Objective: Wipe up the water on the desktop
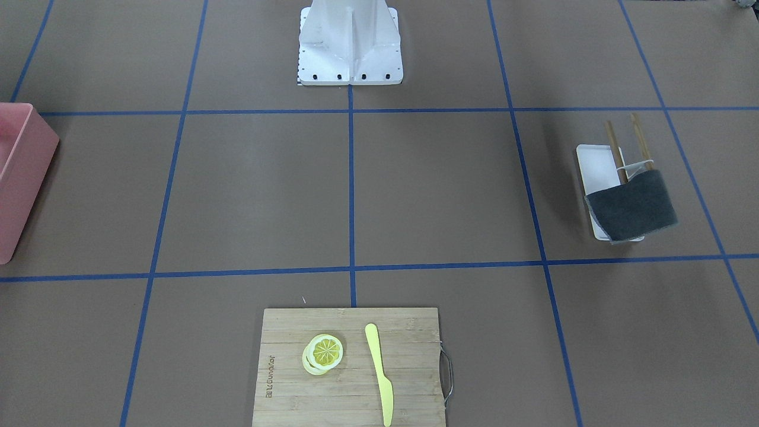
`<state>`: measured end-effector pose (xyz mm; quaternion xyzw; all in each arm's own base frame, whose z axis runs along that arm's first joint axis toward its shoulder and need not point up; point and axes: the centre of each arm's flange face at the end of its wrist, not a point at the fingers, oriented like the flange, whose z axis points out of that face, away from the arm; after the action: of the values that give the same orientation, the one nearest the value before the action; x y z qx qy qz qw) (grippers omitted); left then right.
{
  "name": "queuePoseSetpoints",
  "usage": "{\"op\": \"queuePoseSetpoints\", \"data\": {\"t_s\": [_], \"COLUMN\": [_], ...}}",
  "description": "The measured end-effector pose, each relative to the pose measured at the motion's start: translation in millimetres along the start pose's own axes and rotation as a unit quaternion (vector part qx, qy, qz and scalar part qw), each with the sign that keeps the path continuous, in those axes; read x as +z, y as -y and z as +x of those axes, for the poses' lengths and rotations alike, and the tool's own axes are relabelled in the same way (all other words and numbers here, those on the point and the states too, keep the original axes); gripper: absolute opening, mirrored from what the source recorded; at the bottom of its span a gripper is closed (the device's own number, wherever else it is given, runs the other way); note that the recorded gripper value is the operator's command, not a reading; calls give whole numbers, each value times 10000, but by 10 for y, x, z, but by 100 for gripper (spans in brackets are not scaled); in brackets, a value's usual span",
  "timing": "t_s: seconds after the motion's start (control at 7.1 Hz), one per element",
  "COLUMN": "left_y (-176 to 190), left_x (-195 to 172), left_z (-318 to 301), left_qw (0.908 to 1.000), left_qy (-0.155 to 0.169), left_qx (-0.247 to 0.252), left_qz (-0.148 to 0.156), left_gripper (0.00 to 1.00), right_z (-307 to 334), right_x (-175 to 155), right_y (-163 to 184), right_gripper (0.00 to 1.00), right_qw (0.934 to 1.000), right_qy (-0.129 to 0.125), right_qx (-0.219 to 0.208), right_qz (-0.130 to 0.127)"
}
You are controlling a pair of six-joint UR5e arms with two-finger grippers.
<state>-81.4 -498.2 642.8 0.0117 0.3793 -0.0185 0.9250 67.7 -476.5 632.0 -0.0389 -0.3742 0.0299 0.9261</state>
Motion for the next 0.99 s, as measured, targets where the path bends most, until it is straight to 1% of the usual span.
{"op": "queuePoseSetpoints", "data": {"t_s": [0.99], "left_y": [33], "left_x": [-39], "left_z": [35], "left_qw": [10000], "left_qy": [18], "left_qx": [24], "left_qz": [34], "left_gripper": [98], "right_z": [-17], "right_x": [-10], "right_y": [3], "right_gripper": [100], "right_qw": [10000], "right_qy": [36], "right_qx": [-6], "right_qz": [10]}}
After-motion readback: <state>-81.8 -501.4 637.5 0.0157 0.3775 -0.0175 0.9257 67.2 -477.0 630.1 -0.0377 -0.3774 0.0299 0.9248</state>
